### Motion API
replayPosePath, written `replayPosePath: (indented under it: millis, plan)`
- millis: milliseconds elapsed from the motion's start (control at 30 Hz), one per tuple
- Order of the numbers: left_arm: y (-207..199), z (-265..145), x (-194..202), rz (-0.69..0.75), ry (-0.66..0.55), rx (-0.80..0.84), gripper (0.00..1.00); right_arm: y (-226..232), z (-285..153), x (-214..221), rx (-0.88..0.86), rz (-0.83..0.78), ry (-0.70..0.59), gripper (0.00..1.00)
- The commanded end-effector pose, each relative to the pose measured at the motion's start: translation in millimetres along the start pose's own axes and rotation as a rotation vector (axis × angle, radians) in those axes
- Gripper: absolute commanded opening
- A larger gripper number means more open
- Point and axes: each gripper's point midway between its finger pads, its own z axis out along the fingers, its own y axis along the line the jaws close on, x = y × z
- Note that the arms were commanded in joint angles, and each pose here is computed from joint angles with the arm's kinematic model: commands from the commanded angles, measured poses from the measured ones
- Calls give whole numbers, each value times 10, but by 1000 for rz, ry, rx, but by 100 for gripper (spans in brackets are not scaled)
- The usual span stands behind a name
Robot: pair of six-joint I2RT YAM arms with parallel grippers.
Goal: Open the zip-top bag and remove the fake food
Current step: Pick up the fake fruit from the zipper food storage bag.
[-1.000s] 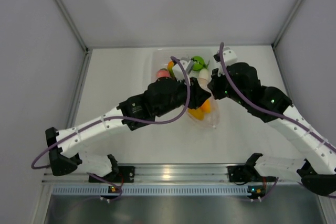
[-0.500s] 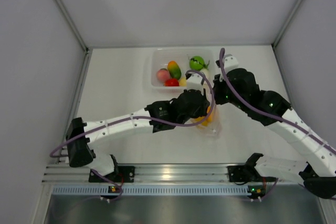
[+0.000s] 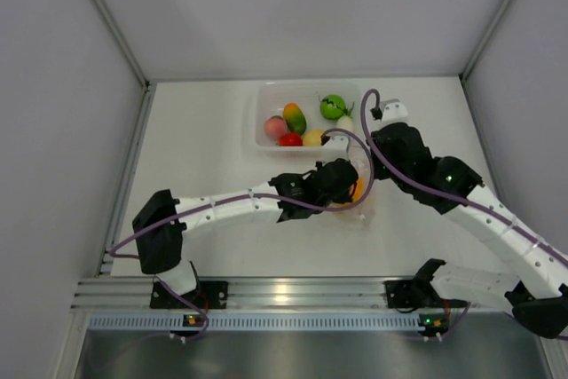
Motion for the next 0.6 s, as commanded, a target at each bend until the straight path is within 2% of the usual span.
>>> replayPosePath:
  millis: [0, 367, 567]
  plan:
    - [-29, -60, -100, -28, -26, 13, 20, -225, -96, -83, 77, -2, -27, 0]
    - [139, 275, 348, 10, 85, -53, 24, -199, 11, 57, 63, -13, 3, 0]
    - [227, 464, 448, 14, 109, -90, 33, -176, 32, 122, 41, -3, 7, 0]
